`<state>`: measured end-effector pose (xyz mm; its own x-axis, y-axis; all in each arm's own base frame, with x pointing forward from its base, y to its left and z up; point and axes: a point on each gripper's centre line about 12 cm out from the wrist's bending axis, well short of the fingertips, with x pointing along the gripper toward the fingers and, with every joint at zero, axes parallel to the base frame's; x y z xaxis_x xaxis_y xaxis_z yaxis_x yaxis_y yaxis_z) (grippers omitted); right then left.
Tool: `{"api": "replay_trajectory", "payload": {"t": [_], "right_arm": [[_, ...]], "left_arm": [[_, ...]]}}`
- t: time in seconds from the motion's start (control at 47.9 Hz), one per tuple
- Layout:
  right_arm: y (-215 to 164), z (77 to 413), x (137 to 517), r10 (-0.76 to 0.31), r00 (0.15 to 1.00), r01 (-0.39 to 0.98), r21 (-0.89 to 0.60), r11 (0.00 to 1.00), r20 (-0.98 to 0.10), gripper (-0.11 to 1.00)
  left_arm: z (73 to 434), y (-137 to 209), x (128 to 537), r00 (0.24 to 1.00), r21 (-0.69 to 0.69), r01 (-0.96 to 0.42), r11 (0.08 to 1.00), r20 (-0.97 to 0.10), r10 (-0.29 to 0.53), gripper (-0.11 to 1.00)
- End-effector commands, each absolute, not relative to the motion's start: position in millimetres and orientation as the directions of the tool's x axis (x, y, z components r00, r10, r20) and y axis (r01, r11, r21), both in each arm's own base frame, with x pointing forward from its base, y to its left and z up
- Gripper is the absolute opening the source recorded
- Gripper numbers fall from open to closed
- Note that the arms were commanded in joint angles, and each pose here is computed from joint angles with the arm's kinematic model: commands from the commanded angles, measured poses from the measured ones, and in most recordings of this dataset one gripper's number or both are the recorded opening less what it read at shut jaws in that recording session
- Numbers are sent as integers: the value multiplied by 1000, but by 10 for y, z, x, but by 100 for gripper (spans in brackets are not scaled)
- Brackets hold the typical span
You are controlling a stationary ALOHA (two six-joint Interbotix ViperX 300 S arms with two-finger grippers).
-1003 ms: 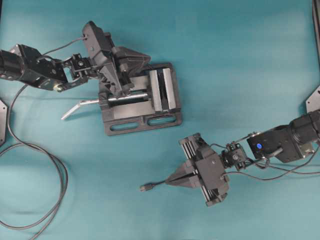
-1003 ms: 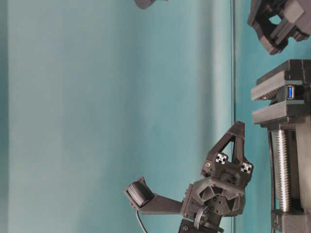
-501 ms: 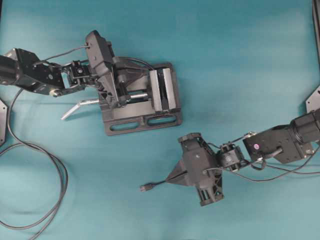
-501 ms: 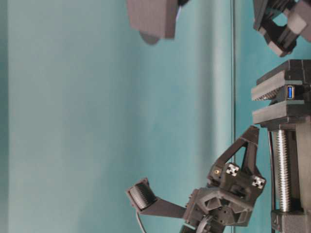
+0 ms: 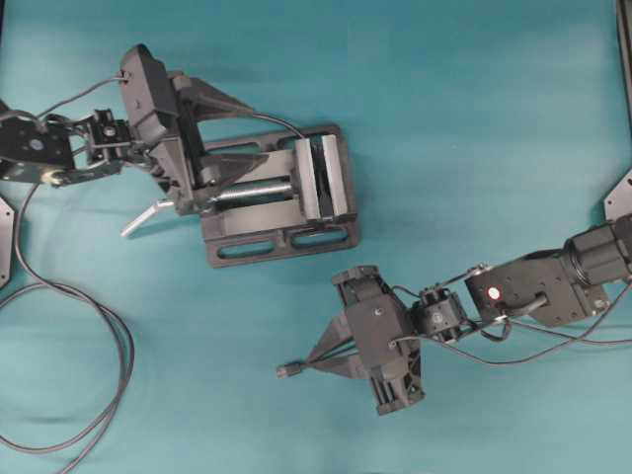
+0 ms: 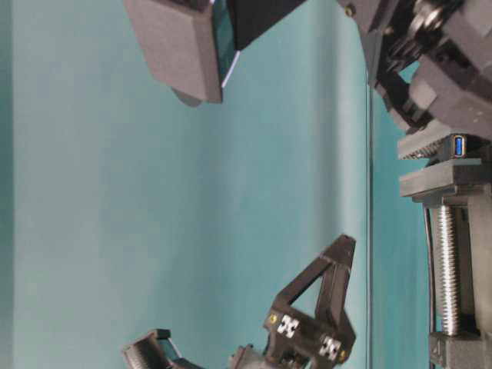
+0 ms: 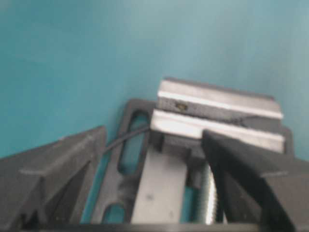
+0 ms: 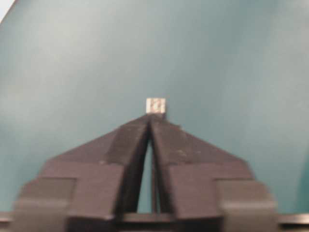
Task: Insert the USB cable into the fixed female connector.
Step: 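Move the left gripper away from the vise to the left side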
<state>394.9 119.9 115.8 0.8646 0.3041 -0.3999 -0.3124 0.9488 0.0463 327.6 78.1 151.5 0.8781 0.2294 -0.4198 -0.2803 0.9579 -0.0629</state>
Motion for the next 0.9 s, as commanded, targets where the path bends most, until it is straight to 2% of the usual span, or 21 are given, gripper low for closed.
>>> {"api": "replay_trajectory", "payload": {"t": [0.0,0.125,0.188,0.501,0.878], "right_arm": [[1187,1253,4017,303,880,-310,42,950,-366,33],[1173,1206,4065,297,879,-303,42,952,-373,66],[1178,1184,4107,295,879,-302,42,952,-375,76],[1203,1066,4178,294,871,-300,47,953,-393,68],[1230,938,4201,295,860,-304,48,952,-415,62]], "left_arm": [[1710,701,3295,888,-71,-257,964,-411,206,96],[1870,577,3299,901,-56,-211,976,-399,172,96],[1901,552,3250,902,-61,-207,976,-399,167,96],[1916,418,2782,876,-63,-189,980,-461,139,96],[2153,303,2141,932,-69,-168,983,-337,135,96]]}}
